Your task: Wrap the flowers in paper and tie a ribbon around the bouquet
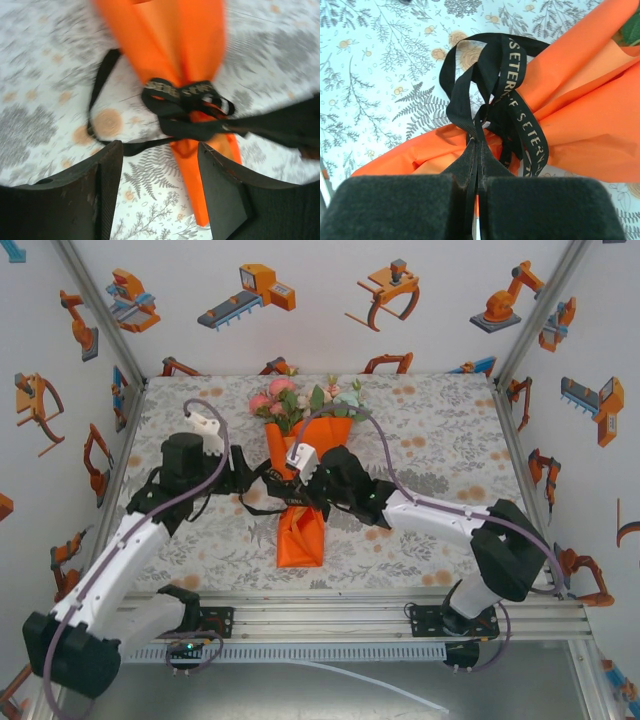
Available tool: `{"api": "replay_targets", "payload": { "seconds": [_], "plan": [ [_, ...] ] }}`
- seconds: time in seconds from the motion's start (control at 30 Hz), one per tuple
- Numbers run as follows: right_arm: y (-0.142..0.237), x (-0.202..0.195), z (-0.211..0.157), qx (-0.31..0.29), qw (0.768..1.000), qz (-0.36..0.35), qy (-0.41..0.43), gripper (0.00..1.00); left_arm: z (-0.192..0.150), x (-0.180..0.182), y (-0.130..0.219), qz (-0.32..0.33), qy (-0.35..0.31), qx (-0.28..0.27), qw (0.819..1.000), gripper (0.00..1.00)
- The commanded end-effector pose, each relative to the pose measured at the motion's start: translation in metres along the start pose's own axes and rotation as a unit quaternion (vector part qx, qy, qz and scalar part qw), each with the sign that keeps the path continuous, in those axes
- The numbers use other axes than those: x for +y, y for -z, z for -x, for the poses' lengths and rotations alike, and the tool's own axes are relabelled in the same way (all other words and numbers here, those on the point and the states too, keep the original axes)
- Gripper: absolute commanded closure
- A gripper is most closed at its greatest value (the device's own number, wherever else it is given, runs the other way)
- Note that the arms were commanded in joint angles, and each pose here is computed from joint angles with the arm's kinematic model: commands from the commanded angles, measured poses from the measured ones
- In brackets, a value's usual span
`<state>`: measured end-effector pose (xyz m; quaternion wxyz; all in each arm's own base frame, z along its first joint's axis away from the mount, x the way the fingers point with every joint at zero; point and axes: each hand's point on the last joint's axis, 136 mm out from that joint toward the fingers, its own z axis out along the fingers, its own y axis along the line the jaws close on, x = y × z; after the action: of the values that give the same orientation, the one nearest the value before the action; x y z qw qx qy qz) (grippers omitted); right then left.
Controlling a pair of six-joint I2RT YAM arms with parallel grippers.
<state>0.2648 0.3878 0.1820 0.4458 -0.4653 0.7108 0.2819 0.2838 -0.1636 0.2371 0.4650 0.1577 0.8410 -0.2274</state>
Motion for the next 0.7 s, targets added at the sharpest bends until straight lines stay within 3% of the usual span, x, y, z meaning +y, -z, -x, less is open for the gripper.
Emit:
{"api": "replay_targets", "payload": {
  "seconds": [0.0, 0.23, 0.33, 0.43, 0.6, 0.67],
  "plan": [
    [0.004, 0.009, 0.014, -0.026, 0.999, 0.043, -0.009, 1.0, -0.011, -0.058, 0.004, -0.146, -0.158, -0.05, 0.975, 0.39],
    [0.005, 0.012, 0.014, -0.028, 0.997, 0.073, -0.013, 1.0, -0.025, -0.065, -0.029, -0.156, -0.178, -0.087, 0.968, 0.33],
    [0.004, 0.016, 0.012, -0.025, 0.996, 0.088, -0.015, 1.0, -0.025, -0.06, -0.044, -0.139, -0.175, -0.079, 0.972, 0.33],
    [0.003, 0.016, 0.011, -0.023, 0.995, 0.092, -0.018, 1.0, -0.034, -0.066, -0.053, -0.163, -0.187, -0.063, 0.967, 0.34],
    [-0.001, 0.015, 0.012, -0.021, 0.995, 0.095, -0.024, 1.0, -0.048, -0.074, -0.06, -0.19, -0.181, -0.038, 0.964, 0.48],
    [-0.002, 0.014, 0.014, -0.021, 0.995, 0.092, -0.026, 1.0, -0.052, -0.073, -0.062, -0.186, -0.179, -0.031, 0.966, 0.62]
  ]
}}
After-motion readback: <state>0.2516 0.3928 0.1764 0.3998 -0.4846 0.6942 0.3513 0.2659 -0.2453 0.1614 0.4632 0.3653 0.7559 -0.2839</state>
